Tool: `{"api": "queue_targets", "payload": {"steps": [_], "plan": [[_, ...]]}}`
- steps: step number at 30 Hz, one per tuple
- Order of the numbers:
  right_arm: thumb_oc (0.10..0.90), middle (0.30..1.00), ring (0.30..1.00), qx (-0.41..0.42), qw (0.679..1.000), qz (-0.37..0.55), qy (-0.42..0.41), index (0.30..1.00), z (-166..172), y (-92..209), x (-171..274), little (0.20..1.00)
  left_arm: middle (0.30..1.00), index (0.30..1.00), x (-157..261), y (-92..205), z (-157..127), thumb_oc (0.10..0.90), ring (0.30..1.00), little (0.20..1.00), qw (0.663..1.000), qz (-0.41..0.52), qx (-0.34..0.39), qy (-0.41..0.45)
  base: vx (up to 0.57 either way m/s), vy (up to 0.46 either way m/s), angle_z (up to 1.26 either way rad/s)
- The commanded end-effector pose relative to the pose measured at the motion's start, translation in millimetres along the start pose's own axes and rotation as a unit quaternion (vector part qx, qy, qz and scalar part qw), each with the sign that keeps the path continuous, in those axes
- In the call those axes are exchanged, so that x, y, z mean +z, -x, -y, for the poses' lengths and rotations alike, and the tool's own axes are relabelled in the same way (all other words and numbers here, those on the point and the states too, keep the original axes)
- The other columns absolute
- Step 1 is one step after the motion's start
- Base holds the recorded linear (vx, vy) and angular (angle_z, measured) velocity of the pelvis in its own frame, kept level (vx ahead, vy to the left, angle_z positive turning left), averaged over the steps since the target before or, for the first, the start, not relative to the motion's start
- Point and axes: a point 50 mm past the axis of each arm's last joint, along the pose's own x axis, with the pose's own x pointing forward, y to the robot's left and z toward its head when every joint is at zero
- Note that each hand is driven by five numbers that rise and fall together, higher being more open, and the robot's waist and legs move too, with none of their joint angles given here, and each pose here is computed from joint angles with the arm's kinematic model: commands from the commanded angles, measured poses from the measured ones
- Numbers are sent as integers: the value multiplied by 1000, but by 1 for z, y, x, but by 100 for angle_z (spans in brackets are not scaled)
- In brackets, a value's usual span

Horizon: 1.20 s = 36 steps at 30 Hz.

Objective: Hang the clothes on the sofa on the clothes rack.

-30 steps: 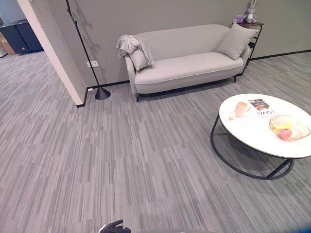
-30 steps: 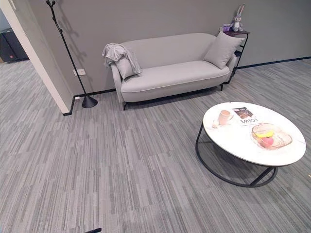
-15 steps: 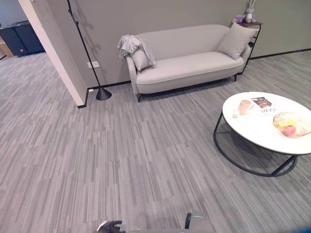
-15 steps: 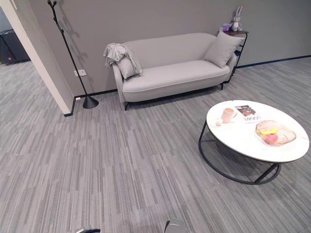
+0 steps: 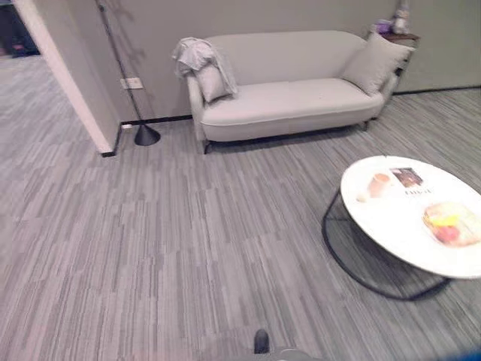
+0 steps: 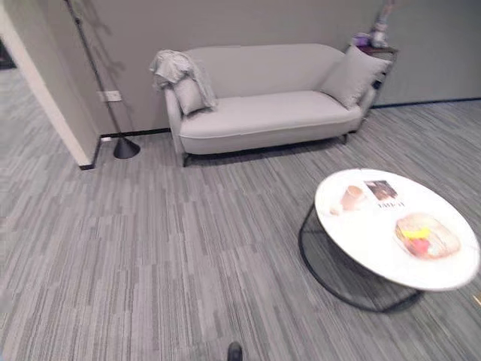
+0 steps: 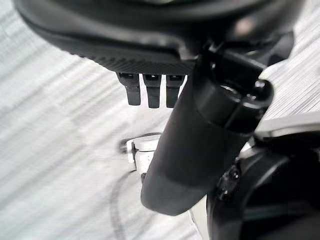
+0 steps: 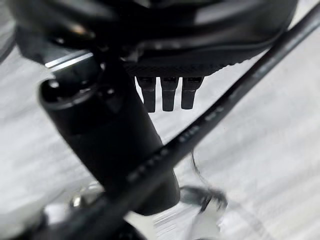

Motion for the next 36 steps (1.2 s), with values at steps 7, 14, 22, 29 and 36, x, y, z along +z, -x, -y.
{"api": "queue_targets", "payload": {"steps": [7, 14, 22, 29, 36], "plan": [[800, 900, 900, 36, 981, 186, 40, 900, -35, 15, 118, 900, 900, 900, 65, 2, -36, 800, 900, 900, 980, 120, 78, 141, 356, 7, 14], [800, 900, 900, 60, 991, 116, 27, 900, -38, 6, 80, 900, 900, 900, -3, 2, -14, 800, 900, 900, 978, 5, 48, 205, 585, 132, 5], [800, 900, 900, 65, 990, 99, 71, 900, -39, 2, 58, 900, 900, 900, -8, 4, -27, 800, 900, 900, 987, -4, 62, 147, 618, 294, -18], [800, 900, 900, 53, 967, 187, 165, 900, -53, 12, 98, 900, 900, 900, 54, 4, -52, 800, 900, 900, 989, 92, 96, 67, 306, -43, 48], [800, 900, 900, 23, 907, 307, 287, 900, -72, 38, 157, 900, 900, 900, 74, 4, -48, 800, 900, 900, 984, 129, 112, 46, 447, -163, -13]]}}
